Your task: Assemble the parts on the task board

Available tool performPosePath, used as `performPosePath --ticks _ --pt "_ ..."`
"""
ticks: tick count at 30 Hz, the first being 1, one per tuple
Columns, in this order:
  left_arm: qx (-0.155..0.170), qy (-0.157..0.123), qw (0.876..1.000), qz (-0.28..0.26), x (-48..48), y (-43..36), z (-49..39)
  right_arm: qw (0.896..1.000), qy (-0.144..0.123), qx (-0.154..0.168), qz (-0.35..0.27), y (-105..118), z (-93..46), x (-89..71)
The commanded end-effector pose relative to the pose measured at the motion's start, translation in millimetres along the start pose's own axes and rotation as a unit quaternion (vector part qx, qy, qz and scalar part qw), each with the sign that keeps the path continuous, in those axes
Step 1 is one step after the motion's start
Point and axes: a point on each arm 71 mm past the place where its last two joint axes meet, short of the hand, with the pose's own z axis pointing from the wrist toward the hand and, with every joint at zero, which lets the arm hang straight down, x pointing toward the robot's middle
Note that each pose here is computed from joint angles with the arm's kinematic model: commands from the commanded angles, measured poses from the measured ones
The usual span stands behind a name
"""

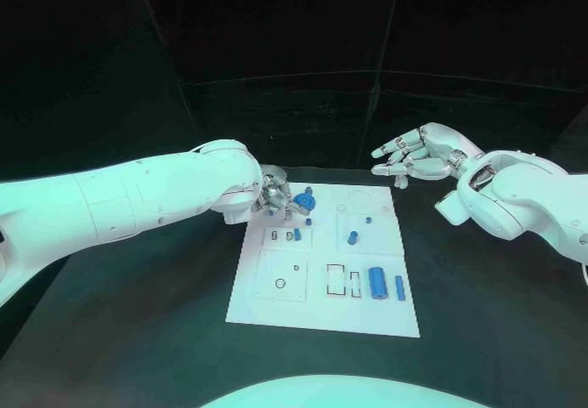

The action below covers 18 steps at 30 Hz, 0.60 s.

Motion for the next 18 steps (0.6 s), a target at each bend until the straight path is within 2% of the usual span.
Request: performPosePath --ticks 1,9,18 --pt "-0.026 0.015 0.999 0.043 0.9 1.1 2.2 1.000 0.002 0.004 0.003 1 1.3 -0.2" --pt "-0.032 0.025 0.997 0.059 4.0 -6.2 8.9 1.000 0.002 0.005 0.003 1 3.6 0.9" --pt "-0.038 0.044 0.996 0.074 9.1 -10.1 14.3 1.000 0.004 0.004 0.003 2 5.4 2.3"
